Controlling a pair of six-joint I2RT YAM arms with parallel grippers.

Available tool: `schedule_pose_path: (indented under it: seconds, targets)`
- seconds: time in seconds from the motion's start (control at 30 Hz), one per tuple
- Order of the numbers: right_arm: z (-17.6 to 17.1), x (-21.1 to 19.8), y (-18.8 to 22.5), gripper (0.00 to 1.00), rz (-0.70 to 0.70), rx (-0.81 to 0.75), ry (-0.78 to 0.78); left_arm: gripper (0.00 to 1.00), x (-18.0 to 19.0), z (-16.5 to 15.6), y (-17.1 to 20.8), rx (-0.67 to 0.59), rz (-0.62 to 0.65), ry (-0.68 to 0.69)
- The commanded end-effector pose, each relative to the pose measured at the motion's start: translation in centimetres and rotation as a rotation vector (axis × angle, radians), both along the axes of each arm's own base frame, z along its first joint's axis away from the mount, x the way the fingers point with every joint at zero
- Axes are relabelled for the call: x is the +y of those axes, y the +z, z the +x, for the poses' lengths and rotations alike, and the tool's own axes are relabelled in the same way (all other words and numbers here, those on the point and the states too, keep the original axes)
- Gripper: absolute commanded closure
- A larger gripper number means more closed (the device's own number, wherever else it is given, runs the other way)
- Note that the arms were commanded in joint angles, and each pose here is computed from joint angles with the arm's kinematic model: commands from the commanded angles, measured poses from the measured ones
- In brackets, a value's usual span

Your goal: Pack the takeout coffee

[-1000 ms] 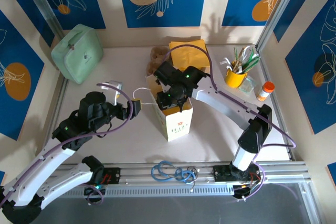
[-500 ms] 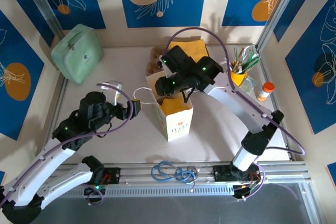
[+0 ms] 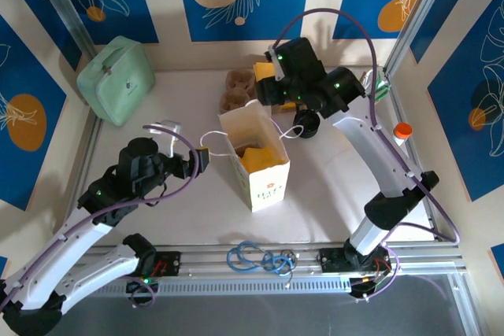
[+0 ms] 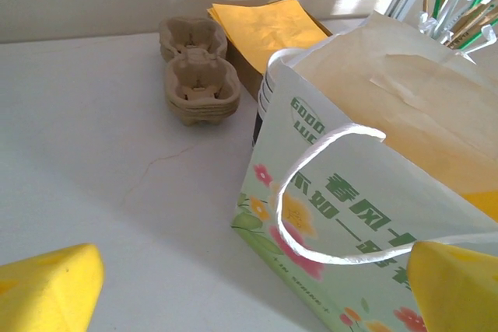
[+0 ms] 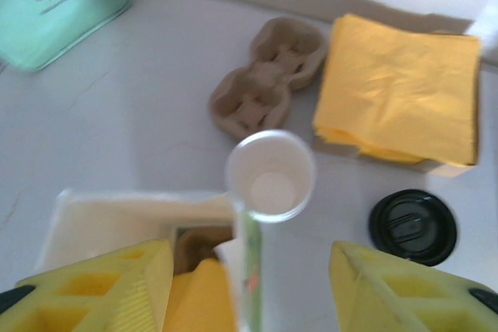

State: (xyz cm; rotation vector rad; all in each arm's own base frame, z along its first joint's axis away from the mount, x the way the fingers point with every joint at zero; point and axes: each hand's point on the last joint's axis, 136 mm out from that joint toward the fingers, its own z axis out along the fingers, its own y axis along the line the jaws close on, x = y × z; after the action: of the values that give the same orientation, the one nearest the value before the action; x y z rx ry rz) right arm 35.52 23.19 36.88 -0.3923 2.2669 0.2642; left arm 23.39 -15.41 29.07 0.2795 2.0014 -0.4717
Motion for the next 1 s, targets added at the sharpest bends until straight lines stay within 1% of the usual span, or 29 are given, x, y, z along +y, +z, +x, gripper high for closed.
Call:
schedule_pose_path:
  seconds: [0.0, 0.23, 0.5, 0.67, 0.97]
  targets:
    - [3.5, -1.7, 0.4, 0.42, -0.018, -0.05, -0.058, 0.01, 0.8, -0.1, 0.9, -0.033, 0.015, 0.024]
    - [9.8, -5.0, -3.0, 0.38, -0.009, -0.007, -0.18, 0.0, 1.0, 0.0, 0.7, -0.035, 0.031, 0.034]
    - [15.8, -6.0, -9.2, 0.35, -0.036, 0.059, -0.249, 0.01, 0.8, 0.3, 0.4, -0.028, 0.039, 0.036]
    - [18.3, -5.8, -12.6, 0.33, -0.042, 0.094, -0.268, 0.01, 0.7, 0.4, 0.0, -0.019, 0.044, 0.037]
    - [22.1, -6.1, -19.4, 0.23, -0.06, 0.152, -0.301, 0.01, 0.7, 0.4, -0.8, -0.003, 0.055, 0.041]
